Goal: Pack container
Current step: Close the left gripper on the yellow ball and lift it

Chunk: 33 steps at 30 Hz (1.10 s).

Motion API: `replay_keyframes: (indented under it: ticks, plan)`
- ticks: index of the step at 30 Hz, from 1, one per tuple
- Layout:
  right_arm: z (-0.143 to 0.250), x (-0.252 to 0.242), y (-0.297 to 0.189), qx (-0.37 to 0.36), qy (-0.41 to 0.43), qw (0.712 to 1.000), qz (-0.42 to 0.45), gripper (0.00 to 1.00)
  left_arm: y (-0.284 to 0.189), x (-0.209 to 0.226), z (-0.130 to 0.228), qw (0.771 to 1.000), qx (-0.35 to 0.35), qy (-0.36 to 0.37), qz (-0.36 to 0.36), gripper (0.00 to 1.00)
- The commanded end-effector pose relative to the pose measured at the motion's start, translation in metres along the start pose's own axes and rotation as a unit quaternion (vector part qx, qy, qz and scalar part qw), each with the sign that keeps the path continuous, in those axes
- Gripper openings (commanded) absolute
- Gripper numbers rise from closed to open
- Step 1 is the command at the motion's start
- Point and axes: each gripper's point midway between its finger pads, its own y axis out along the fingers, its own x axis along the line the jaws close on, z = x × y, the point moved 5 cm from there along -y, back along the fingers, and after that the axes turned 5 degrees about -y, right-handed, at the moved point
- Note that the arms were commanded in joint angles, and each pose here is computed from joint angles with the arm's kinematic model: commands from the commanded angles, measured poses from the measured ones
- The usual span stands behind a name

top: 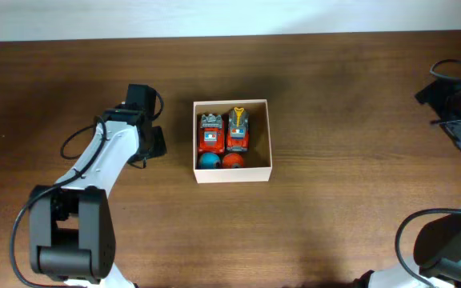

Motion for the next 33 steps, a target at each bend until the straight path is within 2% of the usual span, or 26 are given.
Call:
replay_keyframes:
  ticks: [1,12,15,17,20,25,33]
  plan:
    - [0.001,0.0,0.001,0.003,0.005,1.0,0.001,0.99,0.001,0.001,0.001,1.0,-0.001,-0.004,0.001,0.44]
    - [0.001,0.0,0.001,0.003,0.005,1.0,0.001,0.99,0.001,0.002,-0.008,1.0,-0.025,-0.007,-0.008,0.45]
    - [0.001,0.0,0.001,0.003,0.005,1.0,0.001,0.99,0.0,0.002,-0.018,0.998,-0.053,-0.011,-0.015,0.61]
    - [0.001,0.0,0.001,0.003,0.005,1.0,0.001,0.99,-0.002,0.005,-0.029,0.996,-0.086,-0.017,-0.03,0.78]
    - [0.001,0.0,0.001,0.003,0.005,1.0,0.001,0.99,-0.001,0.005,-0.045,0.99,-0.13,-0.028,-0.04,0.91]
    - [0.001,0.0,0.001,0.003,0.005,1.0,0.001,0.99,0.017,-0.004,-0.05,0.991,-0.13,-0.03,-0.019,0.93]
    - [0.001,0.0,0.001,0.003,0.005,1.0,0.001,0.99,0.067,-0.008,-0.026,0.998,-0.052,-0.011,-0.025,0.89]
